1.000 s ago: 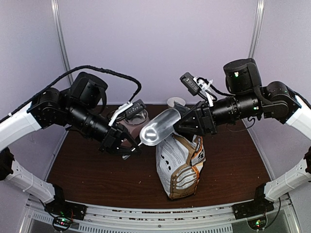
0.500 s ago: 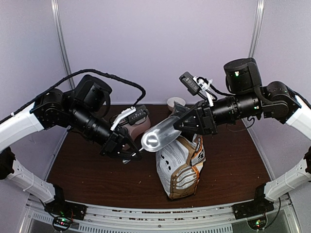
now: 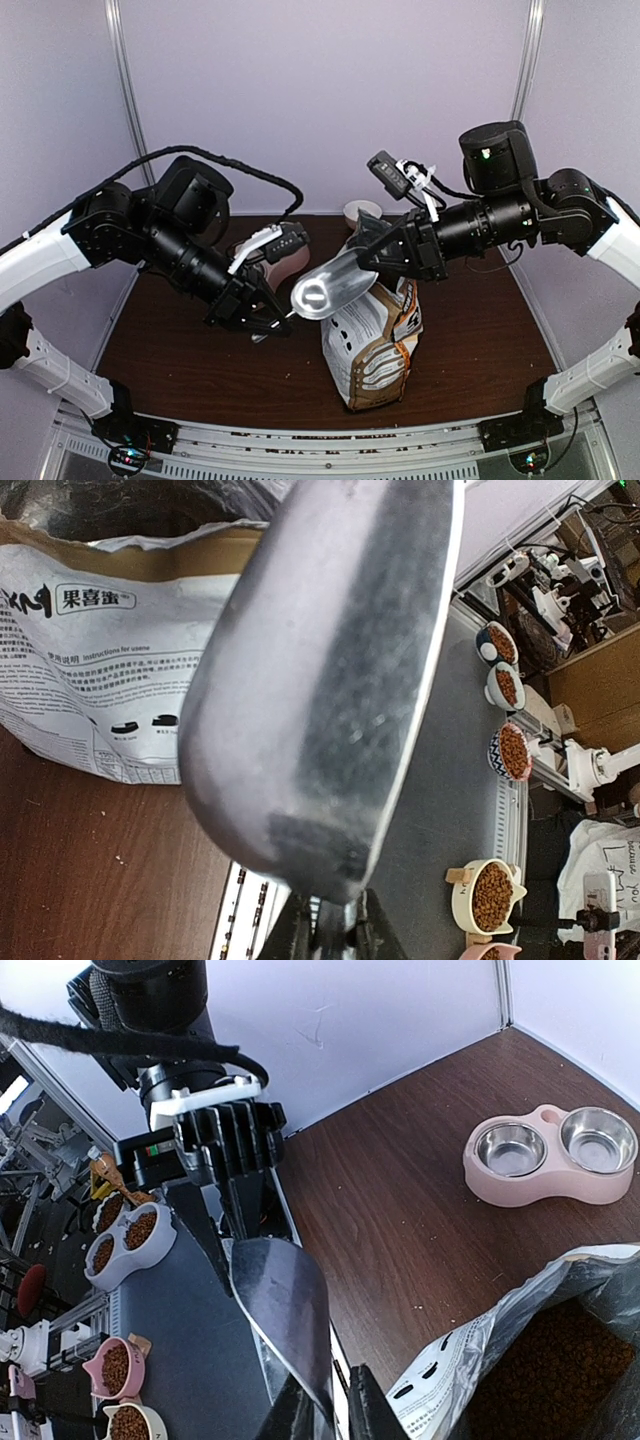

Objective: Serve the pet food
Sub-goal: Pass from the left arm to the right

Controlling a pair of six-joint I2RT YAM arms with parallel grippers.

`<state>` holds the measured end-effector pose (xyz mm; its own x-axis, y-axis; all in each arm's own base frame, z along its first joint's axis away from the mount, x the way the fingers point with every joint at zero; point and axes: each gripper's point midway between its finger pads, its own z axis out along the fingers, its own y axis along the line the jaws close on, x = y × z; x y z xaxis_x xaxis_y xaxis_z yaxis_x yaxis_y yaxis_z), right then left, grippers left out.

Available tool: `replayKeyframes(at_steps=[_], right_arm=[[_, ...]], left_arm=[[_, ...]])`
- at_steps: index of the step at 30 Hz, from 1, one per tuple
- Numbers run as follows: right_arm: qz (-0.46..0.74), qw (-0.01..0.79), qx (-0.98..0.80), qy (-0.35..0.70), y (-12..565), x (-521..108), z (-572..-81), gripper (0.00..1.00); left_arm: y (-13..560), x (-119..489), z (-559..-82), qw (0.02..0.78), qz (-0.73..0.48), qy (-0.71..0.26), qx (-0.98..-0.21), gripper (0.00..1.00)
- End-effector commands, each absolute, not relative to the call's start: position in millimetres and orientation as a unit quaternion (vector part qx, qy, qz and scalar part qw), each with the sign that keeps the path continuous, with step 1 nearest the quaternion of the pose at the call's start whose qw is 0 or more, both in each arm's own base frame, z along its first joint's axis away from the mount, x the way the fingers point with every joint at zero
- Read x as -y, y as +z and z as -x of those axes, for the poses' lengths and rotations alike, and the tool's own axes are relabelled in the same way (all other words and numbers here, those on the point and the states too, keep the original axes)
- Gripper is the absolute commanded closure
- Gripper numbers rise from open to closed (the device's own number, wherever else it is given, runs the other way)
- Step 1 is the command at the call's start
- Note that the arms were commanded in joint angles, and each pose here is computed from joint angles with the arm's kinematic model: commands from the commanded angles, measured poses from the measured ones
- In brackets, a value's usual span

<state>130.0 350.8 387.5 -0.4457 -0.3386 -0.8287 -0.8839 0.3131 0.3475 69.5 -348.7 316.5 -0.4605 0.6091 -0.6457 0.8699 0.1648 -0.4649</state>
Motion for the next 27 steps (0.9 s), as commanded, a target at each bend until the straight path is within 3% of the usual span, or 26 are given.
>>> replayKeyframes(at_steps=[1,4,10,18,23,27], right_arm=[[0.428,0.322,-0.739,0.408,377,-350,-128,0.90],[0.428,0.323,-0.740,0.405,374,-349,-128,1.00],[0.380,0.366,-0.745,0.407,380,-343,-141,1.00],[0.277,0.444,-0.743,0.417,404,-321,-166,1.00],[0.205,0.461,-0.753,0.422,405,-302,-187,1.00],[0.171,0.457,-0.753,0.442,401,-294,-198,1.00]], left_arm=[[335,354,-72,0.189,-0.506,-0.424,-0.727,1.00],[336,354,-73,0.194,-0.506,-0.422,-0.727,1.00],[358,358,-85,0.262,-0.490,-0.436,-0.708,0.99],[404,345,-127,0.419,-0.396,-0.429,-0.695,0.32],[423,315,-165,0.501,-0.285,-0.413,-0.705,0.18],[421,309,-176,0.497,-0.247,-0.439,-0.707,0.13]])
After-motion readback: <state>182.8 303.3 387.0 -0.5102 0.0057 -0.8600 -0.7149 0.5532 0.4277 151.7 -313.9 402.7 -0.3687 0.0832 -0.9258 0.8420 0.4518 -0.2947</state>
